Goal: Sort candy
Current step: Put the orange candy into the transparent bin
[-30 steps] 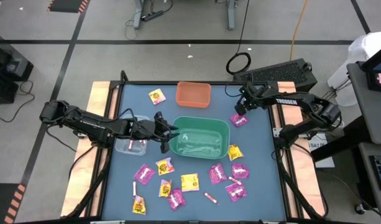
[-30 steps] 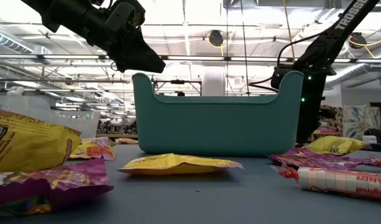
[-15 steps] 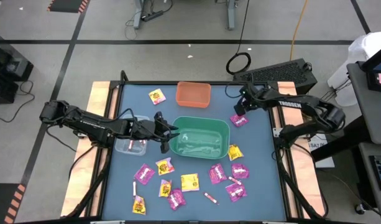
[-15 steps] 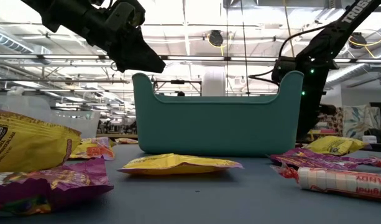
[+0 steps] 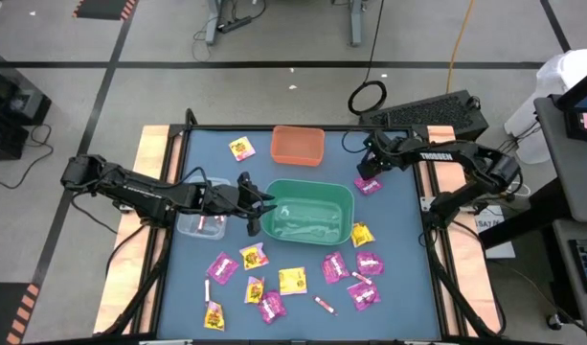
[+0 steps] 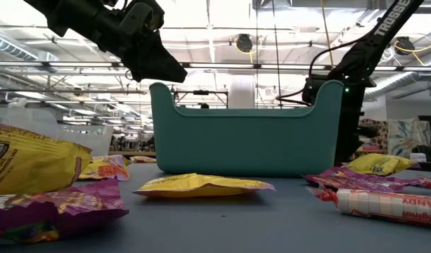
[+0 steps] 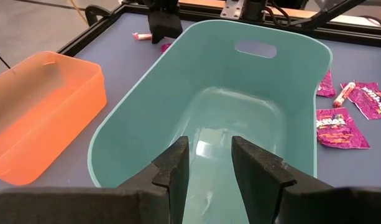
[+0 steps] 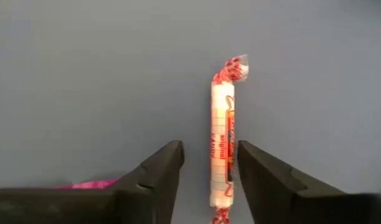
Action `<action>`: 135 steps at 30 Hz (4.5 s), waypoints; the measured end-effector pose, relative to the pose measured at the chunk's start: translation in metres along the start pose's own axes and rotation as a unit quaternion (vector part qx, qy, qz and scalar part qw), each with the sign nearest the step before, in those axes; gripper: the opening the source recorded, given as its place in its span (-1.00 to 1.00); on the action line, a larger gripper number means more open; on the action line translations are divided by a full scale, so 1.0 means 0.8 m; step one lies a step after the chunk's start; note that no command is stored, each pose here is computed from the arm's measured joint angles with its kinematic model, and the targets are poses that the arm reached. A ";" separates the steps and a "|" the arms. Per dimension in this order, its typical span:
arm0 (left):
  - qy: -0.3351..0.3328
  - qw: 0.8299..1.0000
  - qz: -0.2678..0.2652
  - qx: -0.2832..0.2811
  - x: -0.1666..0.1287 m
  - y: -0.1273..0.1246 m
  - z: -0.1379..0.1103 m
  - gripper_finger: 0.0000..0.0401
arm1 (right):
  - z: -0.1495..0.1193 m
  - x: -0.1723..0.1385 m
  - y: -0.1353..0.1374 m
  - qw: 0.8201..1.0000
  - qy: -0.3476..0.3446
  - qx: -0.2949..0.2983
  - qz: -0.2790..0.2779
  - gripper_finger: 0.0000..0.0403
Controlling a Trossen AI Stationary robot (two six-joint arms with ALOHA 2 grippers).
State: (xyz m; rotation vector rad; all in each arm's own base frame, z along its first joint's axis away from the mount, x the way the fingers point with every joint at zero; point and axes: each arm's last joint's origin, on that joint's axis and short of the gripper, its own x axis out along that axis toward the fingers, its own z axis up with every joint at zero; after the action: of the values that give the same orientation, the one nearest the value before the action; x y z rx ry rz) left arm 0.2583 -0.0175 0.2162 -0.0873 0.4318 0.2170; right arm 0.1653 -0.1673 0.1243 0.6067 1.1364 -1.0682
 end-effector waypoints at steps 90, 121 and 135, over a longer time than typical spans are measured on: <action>-0.227 0.969 -0.096 0.002 -0.023 -0.037 0.050 -0.36 | -0.078 -0.252 0.175 0.633 -0.529 -0.294 0.483 -0.82; -0.235 0.969 -0.078 0.010 -0.021 -0.030 0.053 -0.36 | -0.068 -0.215 0.208 0.645 -0.516 -0.264 0.498 -0.82; -0.276 0.956 -0.073 0.061 -0.005 -0.039 0.051 -0.36 | -0.082 -0.222 0.214 0.592 -0.566 -0.347 0.457 -0.82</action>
State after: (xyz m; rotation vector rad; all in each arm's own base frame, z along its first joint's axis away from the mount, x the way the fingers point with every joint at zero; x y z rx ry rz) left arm 0.2787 -0.0436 0.2556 0.0644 -0.1197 0.0611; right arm 0.2849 0.0218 0.2465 -0.2219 -0.0778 0.0969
